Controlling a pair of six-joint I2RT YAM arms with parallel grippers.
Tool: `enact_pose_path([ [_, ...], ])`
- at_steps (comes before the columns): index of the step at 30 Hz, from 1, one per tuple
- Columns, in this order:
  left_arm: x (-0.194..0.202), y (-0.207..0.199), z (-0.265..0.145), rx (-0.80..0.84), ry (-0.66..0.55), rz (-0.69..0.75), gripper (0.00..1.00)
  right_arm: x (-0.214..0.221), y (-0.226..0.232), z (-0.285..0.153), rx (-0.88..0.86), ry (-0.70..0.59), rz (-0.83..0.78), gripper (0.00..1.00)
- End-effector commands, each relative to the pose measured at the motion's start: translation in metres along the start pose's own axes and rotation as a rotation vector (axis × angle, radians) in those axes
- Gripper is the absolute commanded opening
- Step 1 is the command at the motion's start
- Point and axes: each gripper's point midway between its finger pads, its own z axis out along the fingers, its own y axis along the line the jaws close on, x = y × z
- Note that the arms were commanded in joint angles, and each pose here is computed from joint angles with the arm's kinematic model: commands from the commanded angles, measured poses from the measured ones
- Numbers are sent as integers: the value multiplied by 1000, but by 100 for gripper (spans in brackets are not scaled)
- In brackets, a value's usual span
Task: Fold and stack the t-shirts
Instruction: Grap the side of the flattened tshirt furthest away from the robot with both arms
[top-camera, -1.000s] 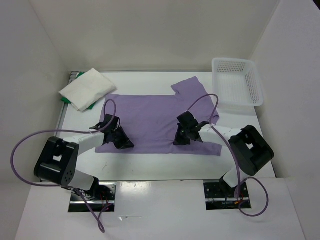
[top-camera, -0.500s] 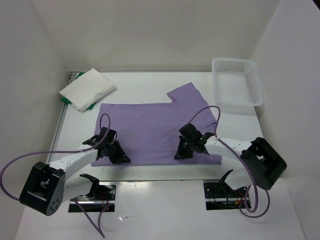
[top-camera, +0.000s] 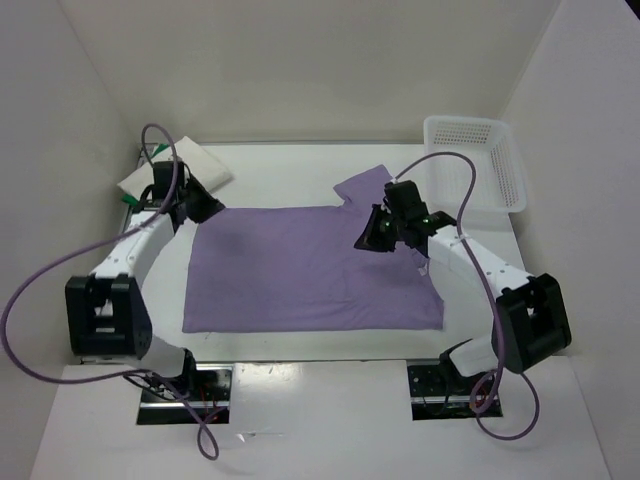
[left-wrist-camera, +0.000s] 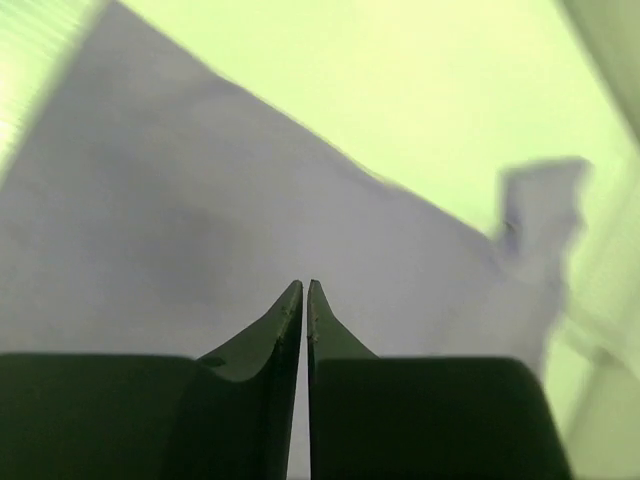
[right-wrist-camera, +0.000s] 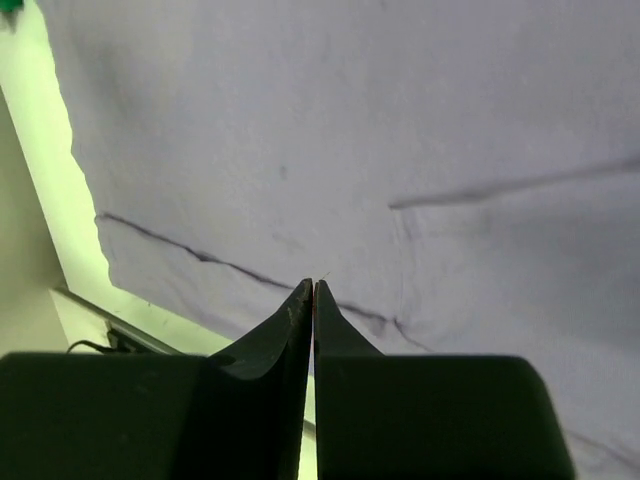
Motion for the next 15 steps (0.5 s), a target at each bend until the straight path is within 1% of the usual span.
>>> enact_pose_path([
  [1,-20,40,39,-142,-38,51,9,-12,3,10,-25,11,-90,5],
  [2,-27,42,44,-165,-58,64,8,-22,6,9,-30,-6,-97,5],
  [5,-61,48,62,-233,-139,101,8,-28,4,19,-26,3,-97,4],
  [6,-64,62,73,-292,-147,111,15,-28,6,20,-34,9,-106,4],
  [7,-76,58,77,-296,-171,123,21,-27,4,23,-28,18,-103,4],
  [8,-77,62,82,-315,-165,133,27,-28,5,27,-35,23,-103,4],
  [9,-75,75,93,-363,-148,153,33,-28,5,27,-36,23,-114,4],
  [10,-79,77,97,-378,-156,165,43,-30,6,29,-36,22,-114,4],
  [12,-86,87,107,-416,-154,184,49,-32,7,31,-36,23,-123,4],
  [15,-93,96,120,-461,-149,220,49,-40,8,31,-37,11,-128,4],
])
